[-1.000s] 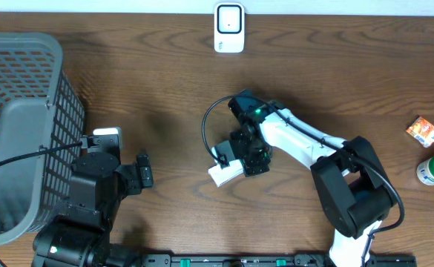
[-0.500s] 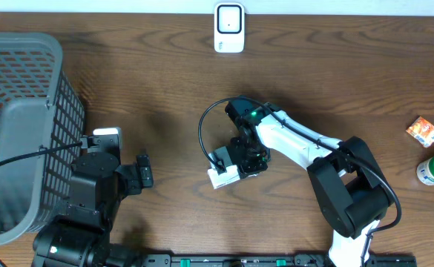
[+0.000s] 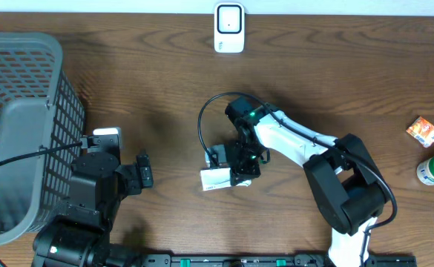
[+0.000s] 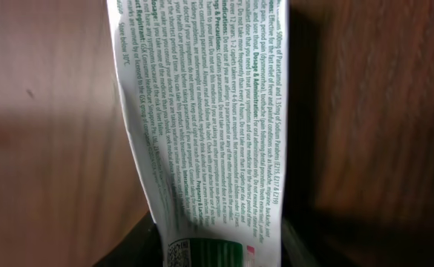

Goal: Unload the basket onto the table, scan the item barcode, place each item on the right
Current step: 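Lift the Panadol box and turn it toward the scanner, then hold the Panadol box barcode in front of the scanner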

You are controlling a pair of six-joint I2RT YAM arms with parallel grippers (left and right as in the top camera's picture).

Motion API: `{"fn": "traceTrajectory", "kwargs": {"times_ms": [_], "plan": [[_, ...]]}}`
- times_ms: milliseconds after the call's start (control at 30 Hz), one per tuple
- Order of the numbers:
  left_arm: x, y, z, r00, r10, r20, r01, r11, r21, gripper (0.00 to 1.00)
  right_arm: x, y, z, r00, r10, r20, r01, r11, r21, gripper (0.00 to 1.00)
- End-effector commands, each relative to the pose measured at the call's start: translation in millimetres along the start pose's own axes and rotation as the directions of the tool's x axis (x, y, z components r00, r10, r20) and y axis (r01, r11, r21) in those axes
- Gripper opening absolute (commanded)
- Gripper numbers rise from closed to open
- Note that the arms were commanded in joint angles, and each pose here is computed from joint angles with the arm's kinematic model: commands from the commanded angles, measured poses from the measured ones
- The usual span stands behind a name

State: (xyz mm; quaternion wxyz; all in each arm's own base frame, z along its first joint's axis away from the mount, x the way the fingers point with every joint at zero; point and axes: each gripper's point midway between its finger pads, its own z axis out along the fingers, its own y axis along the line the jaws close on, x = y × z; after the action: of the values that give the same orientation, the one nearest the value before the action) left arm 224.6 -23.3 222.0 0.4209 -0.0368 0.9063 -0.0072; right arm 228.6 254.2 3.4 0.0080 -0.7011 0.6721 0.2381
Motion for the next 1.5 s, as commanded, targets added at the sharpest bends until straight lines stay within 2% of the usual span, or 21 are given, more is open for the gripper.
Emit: {"fn": "traceTrajectory", "kwargs": {"times_ms": [0,167,267,500,700,800,1067,1200,1333,1467], "plan": [[-2.7,3.1,-1.3,1.000,-0.009,0.010,0.009,1.000,-0.016,0.96,-22.8,11.8,8.0,0.989,0.125,0.076,-0.118,0.988,-0.096,0.37],[-2.7,3.1,-1.3,1.000,-0.009,0.010,0.009,1.000,-0.016,0.96,-66.2,22.5,-12.5,0.949,0.200,0.245,-0.147,0.964,-0.220,0.37],[-2.7,3.1,-1.3,1.000,-0.009,0.010,0.009,1.000,-0.016,0.96,-91.8,24.1,-28.6,0.916,0.208,0.343,-0.117,0.957,-0.267,0.37],[-2.7,3.1,-1.3,1.000,-0.009,0.010,0.009,1.000,-0.016,0.96,-122.3,0.0,-50.7,0.843,0.293,0.451,-0.182,0.944,-0.274,0.38],[-2.7,3.1,-1.3,1.000,-0.009,0.010,0.009,1.000,-0.016,0.96,-149.5,-11.0,-79.7,0.741,0.331,0.585,-0.142,0.928,-0.344,0.38],[-2.7,3.1,-1.3,1.000,-0.009,0.010,0.009,1.000,-0.016,0.96,-155.0,-21.1,-86.8,0.711,0.366,0.601,-0.175,0.920,-0.352,0.41],[-2.7,3.1,-1.3,1.000,-0.009,0.010,0.009,1.000,-0.016,0.96,-152.1,-34.7,-109.7,0.641,0.439,0.630,-0.201,0.888,-0.414,0.40],[-2.7,3.1,-1.3,1.000,-0.009,0.010,0.009,1.000,-0.016,0.96,-141.6,-42.9,-116.7,0.596,0.544,0.591,-0.283,0.831,-0.479,0.29],[-2.7,3.1,-1.3,1.000,-0.009,0.010,0.009,1.000,-0.016,0.96,-131.0,-42.7,-116.1,0.586,0.584,0.562,-0.318,0.804,-0.503,0.27],[-2.7,3.1,-1.3,1.000,-0.009,0.010,0.009,1.000,-0.016,0.96,-114.3,-52.4,-107.3,0.609,0.567,0.555,-0.373,0.822,-0.430,0.31]]}}
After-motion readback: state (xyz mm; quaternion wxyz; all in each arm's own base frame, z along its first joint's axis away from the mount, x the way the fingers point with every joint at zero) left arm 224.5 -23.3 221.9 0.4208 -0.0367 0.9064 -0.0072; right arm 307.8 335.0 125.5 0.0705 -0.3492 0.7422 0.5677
